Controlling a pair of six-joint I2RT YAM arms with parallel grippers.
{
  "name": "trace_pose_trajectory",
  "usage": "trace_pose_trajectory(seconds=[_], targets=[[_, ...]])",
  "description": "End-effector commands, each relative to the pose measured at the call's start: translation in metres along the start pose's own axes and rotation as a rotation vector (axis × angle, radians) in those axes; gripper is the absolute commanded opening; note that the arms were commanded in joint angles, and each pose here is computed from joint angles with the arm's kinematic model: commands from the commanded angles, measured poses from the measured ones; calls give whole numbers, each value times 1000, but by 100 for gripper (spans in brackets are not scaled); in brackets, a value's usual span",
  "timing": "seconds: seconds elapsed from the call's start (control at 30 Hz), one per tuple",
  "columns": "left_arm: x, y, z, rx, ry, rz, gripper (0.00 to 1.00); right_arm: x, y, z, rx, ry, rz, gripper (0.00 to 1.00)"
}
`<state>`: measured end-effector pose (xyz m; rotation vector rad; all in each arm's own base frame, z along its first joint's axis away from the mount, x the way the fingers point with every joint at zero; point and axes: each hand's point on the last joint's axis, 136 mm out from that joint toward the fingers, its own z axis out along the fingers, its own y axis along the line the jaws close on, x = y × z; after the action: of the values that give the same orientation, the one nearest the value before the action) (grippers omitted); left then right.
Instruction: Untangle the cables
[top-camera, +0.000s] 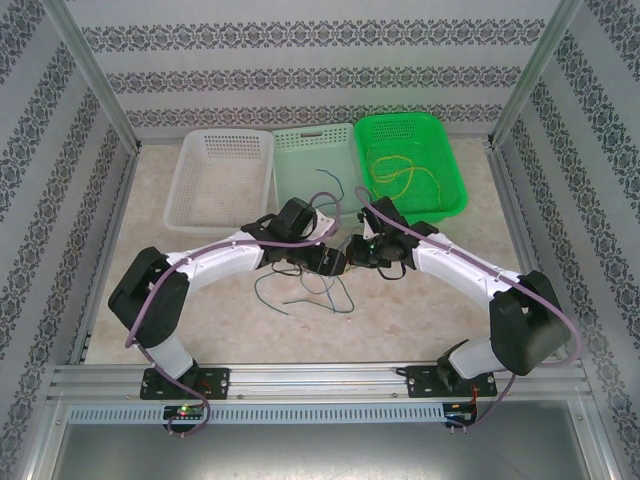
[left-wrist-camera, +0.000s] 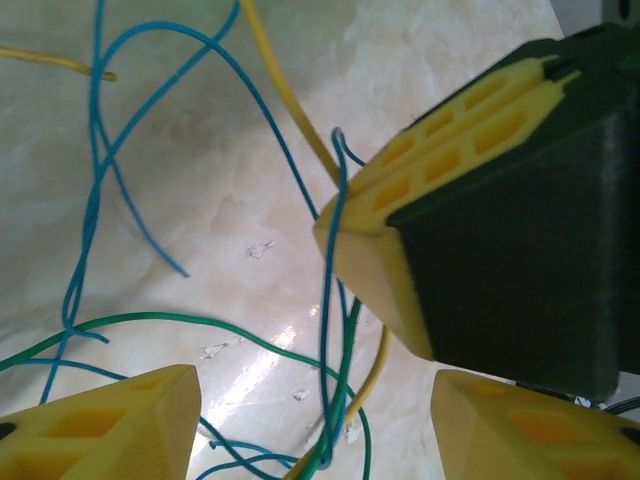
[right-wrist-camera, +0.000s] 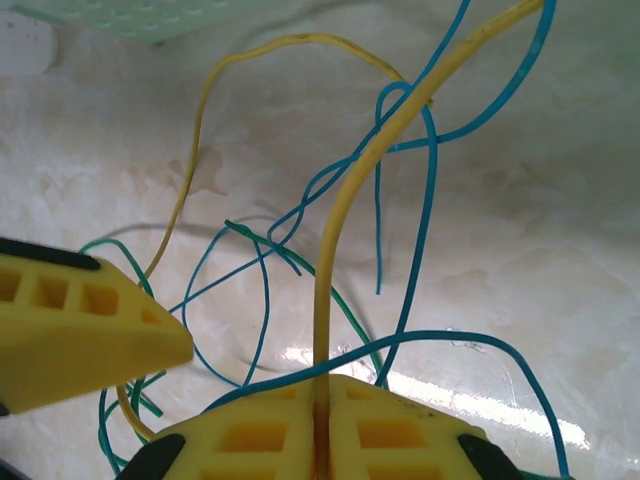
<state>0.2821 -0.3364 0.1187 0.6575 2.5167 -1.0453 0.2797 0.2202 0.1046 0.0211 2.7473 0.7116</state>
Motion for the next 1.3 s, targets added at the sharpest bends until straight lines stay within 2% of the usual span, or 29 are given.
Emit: trace_pose_trajectory(seconds=[0.0,0.03,0.07,0.13,0.17,0.27,0.37,0.47,0.53,0.6,0.7,0.8,0.87,0.93,1.03,1.27], targets=[[-15,-12,1,26,-29,43,56,-3,5,2,-35,1,11,14],[-15,-9,2,6,-30,38,46,-3,6,2,-37,1,10,14],[-16,-4,3,-16,-30,32,32,-2,6,1,-36,2,6,15],[-15,2,4,-45,-26,23,14,-2,3,-1,-25,0,2,16],[-15,3,4,-51,-27,21,9,-1,0,-2,-19,1,6,16],[-16,7,3,-72,-31,18,0,1,-8,-6,-19,-3,22,13],[-17,12,0,-94,-39,15,0,3,-15,-11,-14,-9,34,9],[-18,17,-2,-119,-38,13,0,8,-26,-13,17,1,36,11],[-15,22,-3,-150,-28,10,4,16,-38,-11,71,31,28,18],[-14,29,-6,-195,-26,7,17,27,-48,-5,106,76,35,28],[-12,43,-12,-269,-23,-15,27,36,-49,6,112,103,36,32],[-14,56,-19,-308,-40,-65,46,36,-48,16,117,97,32,34],[-17,62,-21,-313,-53,-104,65,35,-48,21,132,99,34,40],[-20,67,-22,-318,-48,-127,66,33,-46,23,137,97,28,44],[-22,73,-20,-344,-22,-123,67,29,-39,25,125,79,12,45],[-3,105,-31,-531,88,-14,67,32,-45,21,175,70,-17,48]])
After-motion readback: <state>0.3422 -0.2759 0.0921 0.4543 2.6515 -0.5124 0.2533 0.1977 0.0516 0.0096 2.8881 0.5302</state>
